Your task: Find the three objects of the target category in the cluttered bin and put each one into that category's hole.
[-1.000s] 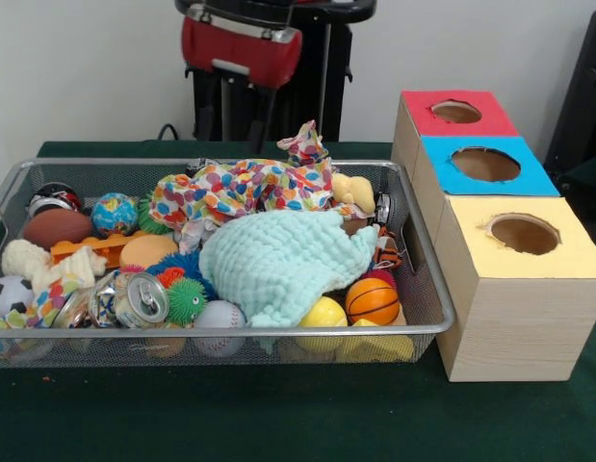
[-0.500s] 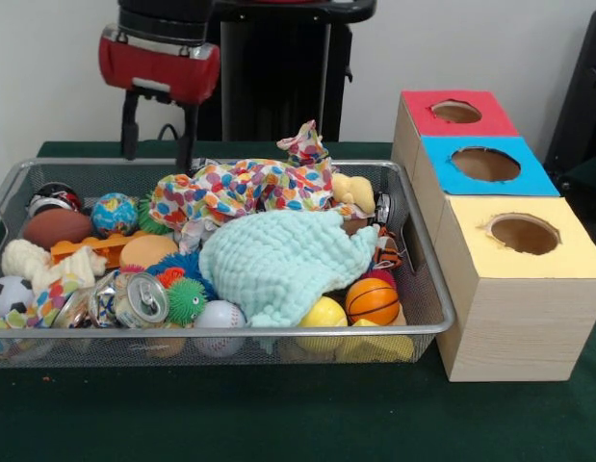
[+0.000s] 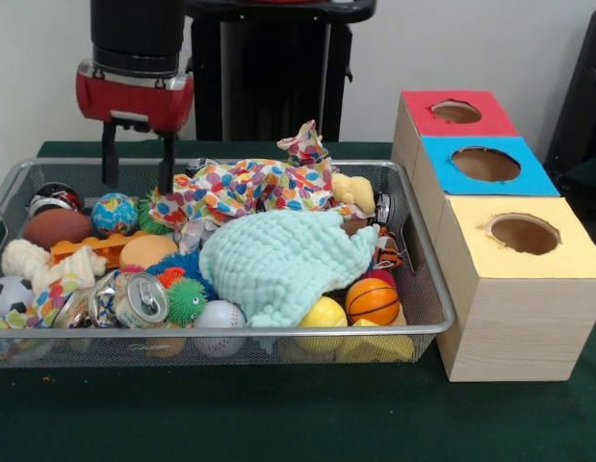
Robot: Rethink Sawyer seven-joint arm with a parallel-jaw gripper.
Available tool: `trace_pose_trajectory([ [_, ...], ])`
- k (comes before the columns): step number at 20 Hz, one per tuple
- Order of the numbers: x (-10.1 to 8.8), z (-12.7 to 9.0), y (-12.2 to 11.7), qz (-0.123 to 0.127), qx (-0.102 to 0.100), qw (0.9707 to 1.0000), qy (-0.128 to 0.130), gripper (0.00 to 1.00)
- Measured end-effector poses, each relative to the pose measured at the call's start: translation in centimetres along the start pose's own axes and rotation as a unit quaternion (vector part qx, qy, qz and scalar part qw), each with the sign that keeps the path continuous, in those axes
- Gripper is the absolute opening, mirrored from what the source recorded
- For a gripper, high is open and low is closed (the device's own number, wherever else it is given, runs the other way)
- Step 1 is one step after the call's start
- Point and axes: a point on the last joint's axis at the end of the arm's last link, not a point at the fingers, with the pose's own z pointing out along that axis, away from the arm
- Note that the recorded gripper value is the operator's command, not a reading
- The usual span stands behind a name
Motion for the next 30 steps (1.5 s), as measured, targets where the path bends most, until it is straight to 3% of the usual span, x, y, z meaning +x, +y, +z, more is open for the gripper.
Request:
trace_pose_trajectory([
  [10, 0.1, 3.7, 0.1, -0.035, -0.02, 0.9992, -0.007, 1.0],
  [18, -0.4, 6.1, -1.5, -0.059, -0.036, 0.9973, -0.025, 1.0],
  [30, -2.2, 7.2, -6.0, -0.139, -0.033, 0.9877, -0.062, 1.0],
])
